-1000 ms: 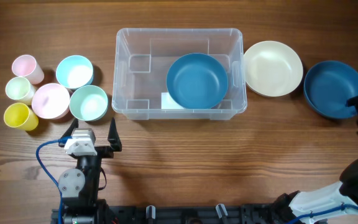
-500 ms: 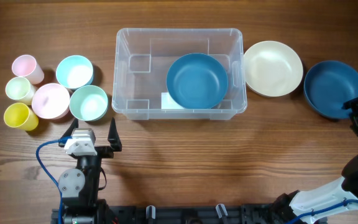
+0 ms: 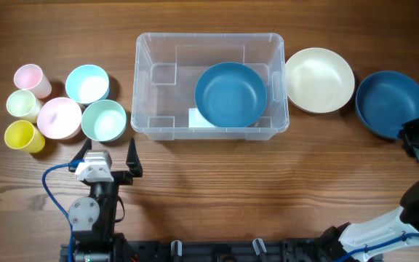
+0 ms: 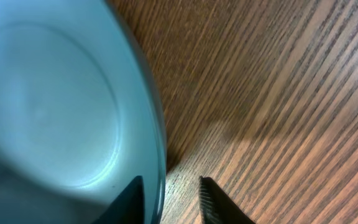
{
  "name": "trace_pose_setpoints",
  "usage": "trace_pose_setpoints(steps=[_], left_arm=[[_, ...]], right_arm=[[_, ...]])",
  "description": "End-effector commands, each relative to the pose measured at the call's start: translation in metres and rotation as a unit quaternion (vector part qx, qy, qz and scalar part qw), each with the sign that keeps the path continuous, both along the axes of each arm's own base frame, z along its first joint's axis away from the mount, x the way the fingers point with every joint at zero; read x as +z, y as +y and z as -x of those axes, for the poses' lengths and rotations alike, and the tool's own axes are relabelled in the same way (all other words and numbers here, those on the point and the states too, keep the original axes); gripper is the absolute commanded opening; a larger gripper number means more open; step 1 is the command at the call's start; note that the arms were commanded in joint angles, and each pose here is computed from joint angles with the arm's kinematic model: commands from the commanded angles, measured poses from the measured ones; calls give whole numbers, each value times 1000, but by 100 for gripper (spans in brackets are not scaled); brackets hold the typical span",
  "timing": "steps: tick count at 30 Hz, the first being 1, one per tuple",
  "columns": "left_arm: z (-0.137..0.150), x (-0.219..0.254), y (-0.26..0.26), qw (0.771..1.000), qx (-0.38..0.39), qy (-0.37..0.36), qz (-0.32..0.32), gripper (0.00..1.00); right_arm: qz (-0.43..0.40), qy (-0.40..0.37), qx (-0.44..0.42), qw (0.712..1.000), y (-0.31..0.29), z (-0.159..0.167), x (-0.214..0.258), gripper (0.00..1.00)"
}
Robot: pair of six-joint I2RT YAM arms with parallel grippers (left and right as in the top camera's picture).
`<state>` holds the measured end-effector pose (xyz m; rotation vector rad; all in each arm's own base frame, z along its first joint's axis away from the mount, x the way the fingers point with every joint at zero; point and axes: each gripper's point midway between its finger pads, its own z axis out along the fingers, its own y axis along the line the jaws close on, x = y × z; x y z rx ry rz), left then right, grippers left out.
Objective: Pack container
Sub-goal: 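Move the right gripper to the rim of the second teal bowl, then lift the second teal bowl and stack it in the box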
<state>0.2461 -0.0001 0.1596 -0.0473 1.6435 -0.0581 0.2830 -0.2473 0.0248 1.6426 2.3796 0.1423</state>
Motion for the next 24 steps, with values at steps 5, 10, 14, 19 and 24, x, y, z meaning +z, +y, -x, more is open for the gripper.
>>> trace_pose_setpoints(steps=[5, 10, 14, 19, 24], left_arm=[[0, -4, -3, 1000, -8, 2, -9, 100], [0, -4, -3, 1000, -8, 2, -9, 100], [0, -4, -3, 1000, -8, 2, -9, 100], [0, -4, -3, 1000, -8, 2, -9, 100], [0, -4, -3, 1000, -8, 2, -9, 100]], right_arm=[[-14, 4, 1, 1000, 5, 0, -8, 9], [-22, -5, 4, 1000, 8, -3, -7, 5], [-19, -13, 7, 1000, 7, -5, 1, 5], [20, -39, 20, 999, 0, -10, 39, 4], [84, -126, 41, 988, 3, -20, 119, 4]])
